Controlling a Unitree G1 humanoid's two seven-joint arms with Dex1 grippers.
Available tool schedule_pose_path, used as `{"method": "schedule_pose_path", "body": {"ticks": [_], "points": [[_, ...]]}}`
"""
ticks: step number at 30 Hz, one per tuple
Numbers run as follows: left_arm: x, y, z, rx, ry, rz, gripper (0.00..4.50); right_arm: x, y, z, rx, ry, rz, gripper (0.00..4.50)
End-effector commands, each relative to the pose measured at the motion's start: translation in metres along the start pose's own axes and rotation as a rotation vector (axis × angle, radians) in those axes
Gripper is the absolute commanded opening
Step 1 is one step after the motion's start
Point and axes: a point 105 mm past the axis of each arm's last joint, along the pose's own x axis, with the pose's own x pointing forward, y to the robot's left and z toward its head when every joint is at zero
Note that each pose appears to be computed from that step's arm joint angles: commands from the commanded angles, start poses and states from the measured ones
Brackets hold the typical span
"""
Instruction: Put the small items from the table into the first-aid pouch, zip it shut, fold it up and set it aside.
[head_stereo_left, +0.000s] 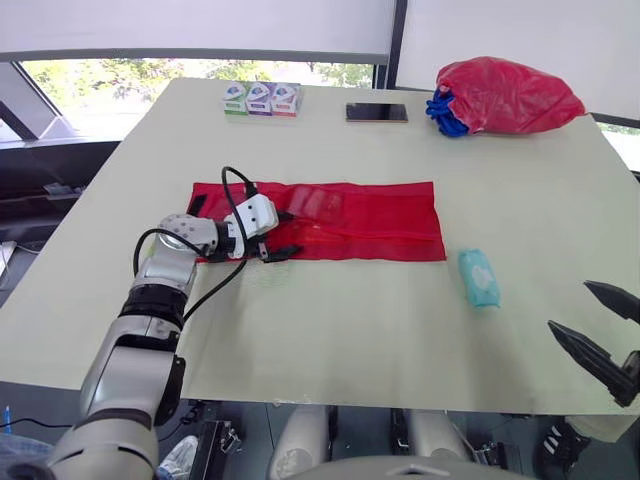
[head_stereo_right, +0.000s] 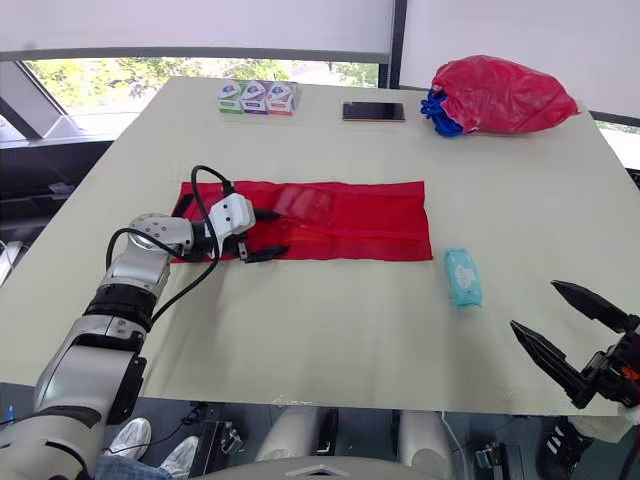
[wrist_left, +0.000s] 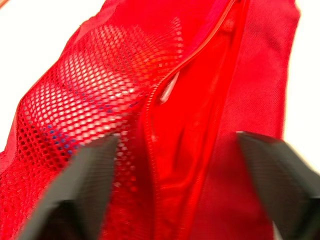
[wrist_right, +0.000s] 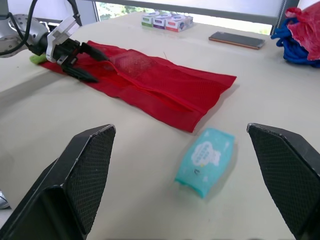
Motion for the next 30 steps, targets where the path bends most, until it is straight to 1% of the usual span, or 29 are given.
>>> {"method": "schedule_pose_path", "body": {"ticks": [1,6,10,16,21,27,29,30], "points": [[0.006,0.009,0.039,0.075,-0.096,-0.015,4.47,0.010,0.010,0.010,-0.040,-0.025,0.058,4.50],[0.034,-0.013,0.068,0.099,-0.179,-0.141,4.47,0.024,0.017,0.016,-0.057,-0.054,0.099,4.50],[0.060,-0.020,0.081,0.125,-0.197,-0.149,4.47,0.036,0.022,0.022,-0.083,-0.077,0.114,4.50],[0.100,-0.021,0.089,0.159,-0.165,-0.117,4.47,0.043,0.025,0.022,-0.110,-0.079,0.108,4.50],[0.117,-0.026,0.089,0.183,-0.144,-0.132,4.47,0.046,0.026,0.024,-0.127,-0.082,0.092,4.50],[0.134,-0.022,0.094,0.139,-0.131,-0.061,4.47,0.047,0.025,0.025,-0.144,-0.084,0.067,4.50],[0.137,-0.024,0.096,0.129,-0.137,-0.064,4.09,0.048,0.026,0.025,-0.145,-0.083,0.063,4.50],[0.138,-0.026,0.096,0.129,-0.136,-0.068,3.81,0.048,0.026,0.025,-0.144,-0.082,0.062,4.50]]}}
